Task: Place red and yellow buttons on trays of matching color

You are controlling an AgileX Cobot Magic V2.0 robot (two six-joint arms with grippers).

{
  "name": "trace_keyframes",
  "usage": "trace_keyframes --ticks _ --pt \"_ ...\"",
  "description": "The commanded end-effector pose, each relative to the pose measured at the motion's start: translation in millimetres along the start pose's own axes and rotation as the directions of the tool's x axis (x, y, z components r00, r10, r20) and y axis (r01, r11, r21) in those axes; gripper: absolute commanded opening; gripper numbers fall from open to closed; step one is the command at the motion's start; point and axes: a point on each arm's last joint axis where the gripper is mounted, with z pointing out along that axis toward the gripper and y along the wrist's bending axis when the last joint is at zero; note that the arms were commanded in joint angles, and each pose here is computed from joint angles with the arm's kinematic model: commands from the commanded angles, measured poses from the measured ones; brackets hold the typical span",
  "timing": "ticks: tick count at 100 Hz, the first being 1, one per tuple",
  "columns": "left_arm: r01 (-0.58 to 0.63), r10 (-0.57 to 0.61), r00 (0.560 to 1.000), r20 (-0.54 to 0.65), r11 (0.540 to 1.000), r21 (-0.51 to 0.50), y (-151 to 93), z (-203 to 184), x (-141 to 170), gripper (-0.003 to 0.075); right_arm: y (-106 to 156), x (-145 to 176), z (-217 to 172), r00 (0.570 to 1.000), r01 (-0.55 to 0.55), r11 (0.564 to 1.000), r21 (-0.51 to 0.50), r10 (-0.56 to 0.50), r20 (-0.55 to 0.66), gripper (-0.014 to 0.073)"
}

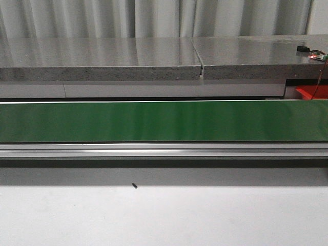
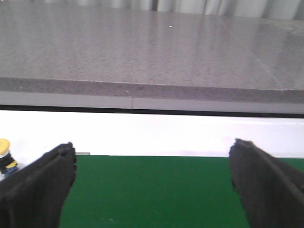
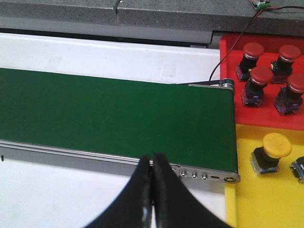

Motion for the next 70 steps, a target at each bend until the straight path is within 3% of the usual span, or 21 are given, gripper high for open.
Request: trace_keyframes --ticks 1,30,70 --pt "0.056 -0.053 0.997 0.05 0.996 -0.069 12 21 -34 0.0636 1 -12 -4 0.997 -0.004 1.0 0.004 0.003 0.082 -0.0068" --pt "0.097 -0.111 0.992 -0.062 0.976 -0.195 61 102 -76 0.0636 1 -12 -4 0.997 -0.004 1.0 0.004 0.003 0.082 -0.0068" --pt "0.03 -0.124 0.952 -0.279 0.948 -0.318 141 189 -64 0.0636 1 -12 -4 0.997 -0.004 1.0 0.003 0.003 0.081 -0.0068"
